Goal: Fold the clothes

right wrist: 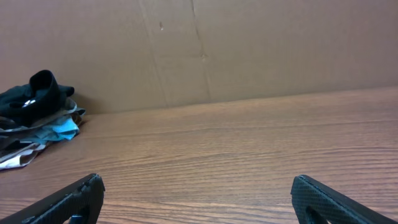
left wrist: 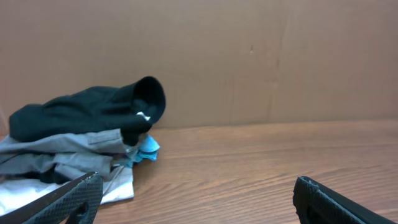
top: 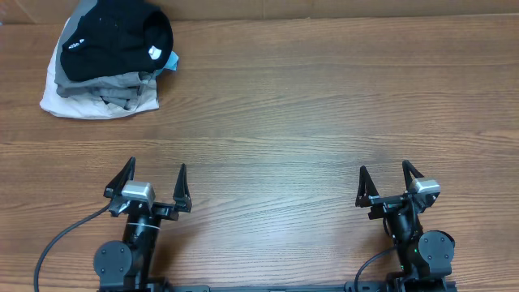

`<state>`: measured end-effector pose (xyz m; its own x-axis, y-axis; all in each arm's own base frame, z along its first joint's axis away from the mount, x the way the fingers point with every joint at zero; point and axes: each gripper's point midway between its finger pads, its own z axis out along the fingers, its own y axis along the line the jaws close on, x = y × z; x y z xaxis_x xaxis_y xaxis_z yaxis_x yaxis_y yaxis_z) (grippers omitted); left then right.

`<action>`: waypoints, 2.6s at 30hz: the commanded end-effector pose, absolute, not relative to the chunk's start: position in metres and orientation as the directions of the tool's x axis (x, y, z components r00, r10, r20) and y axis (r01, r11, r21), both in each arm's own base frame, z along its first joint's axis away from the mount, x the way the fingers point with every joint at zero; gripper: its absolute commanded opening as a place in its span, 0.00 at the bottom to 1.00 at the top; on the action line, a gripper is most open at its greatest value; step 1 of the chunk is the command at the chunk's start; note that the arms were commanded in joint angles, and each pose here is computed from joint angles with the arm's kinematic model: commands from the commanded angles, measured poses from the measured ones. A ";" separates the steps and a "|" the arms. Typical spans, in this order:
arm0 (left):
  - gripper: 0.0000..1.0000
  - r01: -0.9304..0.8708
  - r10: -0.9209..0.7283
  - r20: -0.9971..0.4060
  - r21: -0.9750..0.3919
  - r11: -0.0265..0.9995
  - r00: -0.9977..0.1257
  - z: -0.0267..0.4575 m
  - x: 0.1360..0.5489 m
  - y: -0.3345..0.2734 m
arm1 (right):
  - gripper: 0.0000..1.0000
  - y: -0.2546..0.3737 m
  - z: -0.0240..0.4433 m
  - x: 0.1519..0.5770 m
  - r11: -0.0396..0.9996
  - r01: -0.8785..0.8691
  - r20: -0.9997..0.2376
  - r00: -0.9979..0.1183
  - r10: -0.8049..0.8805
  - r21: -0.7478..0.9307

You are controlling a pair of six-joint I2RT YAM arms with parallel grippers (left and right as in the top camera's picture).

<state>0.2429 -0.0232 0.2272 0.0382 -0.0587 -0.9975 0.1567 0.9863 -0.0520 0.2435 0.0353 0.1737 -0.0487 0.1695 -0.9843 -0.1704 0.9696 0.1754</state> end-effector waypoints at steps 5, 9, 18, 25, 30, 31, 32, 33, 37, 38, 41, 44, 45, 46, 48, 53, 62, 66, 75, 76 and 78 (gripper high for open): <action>1.00 0.111 -0.087 -0.994 -0.080 0.991 0.060 0.192 0.245 -0.015 | 1.00 0.037 0.171 0.243 0.968 -0.177 -0.984 -0.048 0.170 0.176; 1.00 0.085 -0.089 -0.996 -0.088 0.993 0.010 0.179 0.246 -0.011 | 1.00 0.037 0.171 0.243 0.968 -0.177 -0.984 -0.048 0.170 0.176; 1.00 0.075 -0.092 -0.993 -0.098 0.992 -0.072 0.159 0.246 -0.011 | 1.00 0.037 0.171 0.243 0.968 -0.177 -0.984 -0.048 0.170 0.176; 1.00 0.075 -0.092 -0.993 -0.098 0.992 -0.073 0.159 0.246 -0.011 | 1.00 0.037 0.171 0.243 0.968 -0.177 -0.984 -0.048 0.170 0.176; 1.00 0.074 -0.092 -0.993 -0.098 0.992 -0.073 0.158 0.246 -0.011 | 1.00 0.037 0.171 0.243 0.968 -0.177 -0.984 -0.048 0.170 0.176; 1.00 0.075 -0.092 -0.993 -0.098 0.992 -0.073 0.158 0.246 -0.011 | 1.00 0.037 0.171 0.243 0.968 -0.177 -0.984 -0.048 0.170 0.176; 1.00 0.075 -0.092 -0.993 -0.098 0.992 -0.073 0.159 0.246 -0.011 | 1.00 0.037 0.171 0.243 0.968 -0.177 -0.984 -0.048 0.170 0.176; 1.00 0.075 -0.092 -0.993 -0.098 0.992 -0.073 0.159 0.246 -0.011 | 1.00 0.037 0.171 0.243 0.968 -0.177 -0.984 -0.048 0.170 0.176; 1.00 0.075 -0.092 -0.993 -0.098 0.992 -0.073 0.159 0.246 -0.011 | 1.00 0.037 0.171 0.243 0.968 -0.177 -0.984 -0.048 0.170 0.176; 1.00 0.075 -0.092 -0.993 -0.098 0.992 -0.073 0.158 0.246 -0.011 | 1.00 0.037 0.171 0.243 0.968 -0.177 -0.984 -0.048 0.170 0.176; 1.00 0.075 -0.092 -0.993 -0.098 0.992 -0.073 0.158 0.246 -0.011 | 1.00 0.037 0.171 0.243 0.968 -0.177 -0.984 -0.048 0.170 0.176; 1.00 0.075 -0.092 -0.993 -0.098 0.992 -0.073 0.158 0.246 -0.011 | 1.00 0.037 0.171 0.243 0.968 -0.177 -0.984 -0.048 0.170 0.176; 1.00 0.075 -0.092 -0.993 -0.098 0.992 -0.073 0.159 0.246 -0.011 | 1.00 0.037 0.171 0.243 0.968 -0.177 -0.984 -0.048 0.170 0.176; 1.00 0.075 -0.092 -0.993 -0.098 0.992 -0.073 0.158 0.246 -0.011 | 1.00 0.037 0.171 0.243 0.968 -0.177 -0.984 -0.048 0.170 0.176; 1.00 0.074 -0.092 -0.993 -0.098 0.992 -0.073 0.158 0.246 -0.011 | 1.00 0.037 0.171 0.243 0.968 -0.177 -0.984 -0.048 0.170 0.176; 1.00 0.075 -0.092 -0.993 -0.098 0.992 -0.073 0.158 0.246 -0.011 | 1.00 0.037 0.171 0.243 0.968 -0.177 -0.984 -0.048 0.170 0.176; 1.00 0.075 -0.092 -0.993 -0.098 0.992 -0.073 0.159 0.246 -0.011 | 1.00 0.037 0.171 0.243 0.968 -0.177 -0.984 -0.048 0.170 0.176; 1.00 0.075 -0.092 -0.993 -0.098 0.992 -0.073 0.158 0.246 -0.011 | 1.00 0.037 0.171 0.243 0.968 -0.177 -0.984 -0.048 0.170 0.176; 1.00 0.075 -0.092 -0.993 -0.098 0.992 -0.073 0.159 0.246 -0.011 | 1.00 0.037 0.171 0.243 0.968 -0.177 -0.984 -0.048 0.170 0.176; 1.00 0.075 -0.092 -0.993 -0.098 0.992 -0.073 0.158 0.246 -0.011 | 1.00 0.037 0.171 0.243 0.968 -0.177 -0.984 -0.048 0.170 0.176; 1.00 0.075 -0.092 -0.993 -0.098 0.992 -0.073 0.158 0.246 -0.011 | 1.00 0.037 0.171 0.243 0.968 -0.177 -0.984 -0.048 0.170 0.176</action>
<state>0.2459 -0.0117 0.1588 -0.0764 -0.0793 -0.9939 0.0821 0.9930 -0.0855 0.2435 0.0352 0.1736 -0.0490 0.1695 -0.9843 -0.1699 0.9697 0.1754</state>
